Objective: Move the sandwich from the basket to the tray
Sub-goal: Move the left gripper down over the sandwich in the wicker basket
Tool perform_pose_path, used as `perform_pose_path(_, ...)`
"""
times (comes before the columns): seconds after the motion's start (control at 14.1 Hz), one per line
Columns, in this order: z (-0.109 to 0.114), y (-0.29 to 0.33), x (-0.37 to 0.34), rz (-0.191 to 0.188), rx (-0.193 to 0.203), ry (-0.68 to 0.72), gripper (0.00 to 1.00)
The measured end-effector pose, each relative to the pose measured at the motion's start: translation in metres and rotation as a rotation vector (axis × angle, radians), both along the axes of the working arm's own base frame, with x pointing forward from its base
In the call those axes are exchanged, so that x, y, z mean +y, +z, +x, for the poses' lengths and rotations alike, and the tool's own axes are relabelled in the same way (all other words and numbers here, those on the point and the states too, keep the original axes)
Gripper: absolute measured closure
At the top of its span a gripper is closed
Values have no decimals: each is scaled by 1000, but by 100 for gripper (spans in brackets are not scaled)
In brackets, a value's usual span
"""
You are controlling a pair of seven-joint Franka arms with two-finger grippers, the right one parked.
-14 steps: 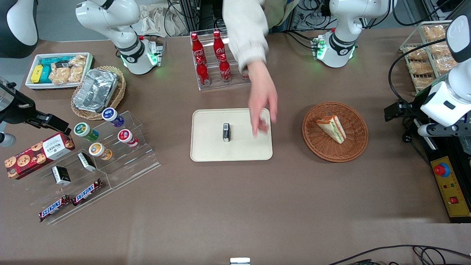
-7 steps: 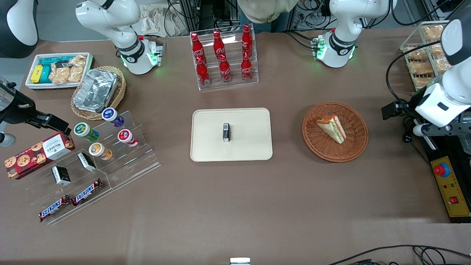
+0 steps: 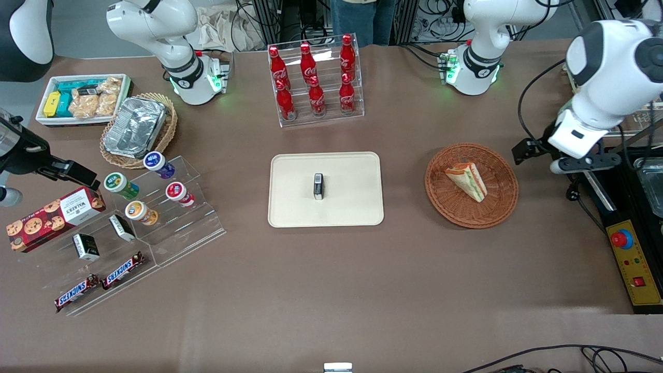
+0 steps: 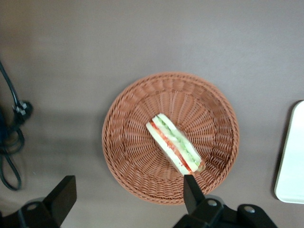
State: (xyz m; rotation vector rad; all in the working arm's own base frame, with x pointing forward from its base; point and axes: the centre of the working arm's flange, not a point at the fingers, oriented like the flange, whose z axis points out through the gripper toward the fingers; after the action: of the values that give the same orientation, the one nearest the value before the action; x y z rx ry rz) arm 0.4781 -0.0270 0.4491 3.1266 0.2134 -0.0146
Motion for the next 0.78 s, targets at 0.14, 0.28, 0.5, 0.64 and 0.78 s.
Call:
perform_pose_path(0.14,-10,-26,-9,7,23,72,0)
perform_pose_path(0.28,-20,-55,-23,23,69,163,0)
perform_pose_path(0.5,-15,-87,-45,42,89,299,0)
perform_pose_path(0.64,-10,-107,-56,34,96,375,0)
perform_pose_path(0.78,-5,-121,-62,17,89,438,0)
